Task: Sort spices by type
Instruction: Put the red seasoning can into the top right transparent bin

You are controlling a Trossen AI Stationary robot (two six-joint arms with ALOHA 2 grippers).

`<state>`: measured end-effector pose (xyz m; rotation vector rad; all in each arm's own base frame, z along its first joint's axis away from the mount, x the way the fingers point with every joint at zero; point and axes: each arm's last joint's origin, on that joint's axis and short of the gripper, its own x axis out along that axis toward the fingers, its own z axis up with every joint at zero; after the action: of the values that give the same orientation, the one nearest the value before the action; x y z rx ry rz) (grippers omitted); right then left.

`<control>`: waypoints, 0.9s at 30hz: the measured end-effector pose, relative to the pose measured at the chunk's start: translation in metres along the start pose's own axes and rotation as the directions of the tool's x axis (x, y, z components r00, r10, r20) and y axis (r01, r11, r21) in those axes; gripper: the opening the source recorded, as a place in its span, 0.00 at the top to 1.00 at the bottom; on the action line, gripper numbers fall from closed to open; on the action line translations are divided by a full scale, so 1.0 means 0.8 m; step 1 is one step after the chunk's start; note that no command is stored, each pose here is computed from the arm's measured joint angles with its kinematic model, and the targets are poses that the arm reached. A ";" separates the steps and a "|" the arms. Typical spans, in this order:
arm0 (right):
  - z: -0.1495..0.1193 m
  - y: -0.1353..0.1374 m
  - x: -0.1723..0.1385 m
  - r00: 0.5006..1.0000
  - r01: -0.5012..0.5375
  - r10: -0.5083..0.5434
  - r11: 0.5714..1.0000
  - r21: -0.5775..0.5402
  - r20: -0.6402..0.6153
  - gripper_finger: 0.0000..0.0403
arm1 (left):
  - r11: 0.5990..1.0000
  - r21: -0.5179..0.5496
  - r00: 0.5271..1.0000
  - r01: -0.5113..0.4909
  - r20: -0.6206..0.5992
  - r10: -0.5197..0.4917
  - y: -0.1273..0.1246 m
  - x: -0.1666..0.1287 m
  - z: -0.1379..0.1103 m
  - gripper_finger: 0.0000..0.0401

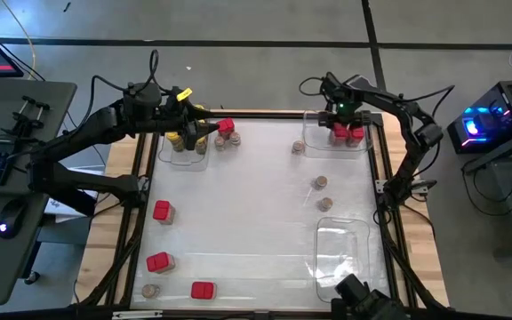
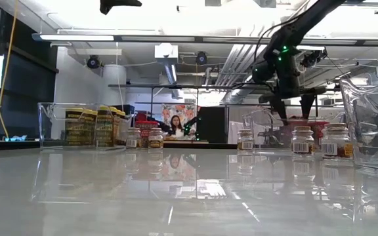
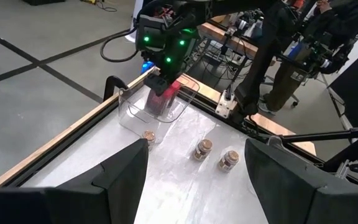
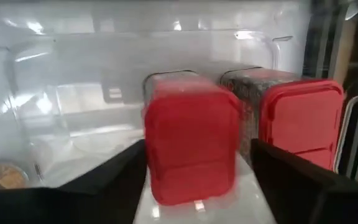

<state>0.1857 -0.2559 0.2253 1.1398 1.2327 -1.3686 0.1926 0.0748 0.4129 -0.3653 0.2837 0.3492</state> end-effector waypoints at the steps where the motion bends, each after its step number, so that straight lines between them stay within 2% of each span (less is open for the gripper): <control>1: 0.000 0.000 0.000 1.000 0.001 -0.001 1.000 -0.001 0.001 0.27 | 1.000 0.000 1.000 0.000 0.000 0.000 0.000 0.000 0.000 0.36; 3: 0.000 0.000 0.000 1.000 0.004 -0.004 1.000 -0.003 0.001 0.21 | 1.000 0.000 1.000 0.000 0.000 0.000 0.000 0.000 0.000 0.36; 6: 0.001 -0.002 0.000 1.000 0.004 -0.004 1.000 -0.006 0.002 0.17 | 1.000 0.000 1.000 0.000 0.000 0.000 0.000 0.000 0.000 0.36; 20: -0.008 -0.017 -0.032 0.996 -0.038 0.042 0.998 -0.052 0.080 0.17 | 1.000 0.000 1.000 0.000 0.000 0.000 0.000 0.000 0.000 0.36; 22: -0.016 -0.014 -0.038 0.996 -0.035 0.044 0.994 -0.102 0.078 0.19 | 1.000 0.000 1.000 0.000 0.000 0.000 0.000 0.000 0.000 0.36; 24: -0.027 -0.013 -0.042 0.998 0.010 0.002 0.985 -0.174 0.070 0.22 | 1.000 0.000 1.000 0.000 -0.001 0.000 0.000 0.000 0.000 0.36; 27: -0.037 -0.008 -0.044 0.996 0.066 -0.049 0.971 -0.229 0.078 0.34 | 1.000 0.000 1.000 -0.002 -0.006 0.002 0.000 0.000 -0.001 0.36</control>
<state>0.1850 -0.2238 0.2589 0.8913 1.3426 -1.2598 0.1925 0.0747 0.4124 -0.3662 0.2897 0.3503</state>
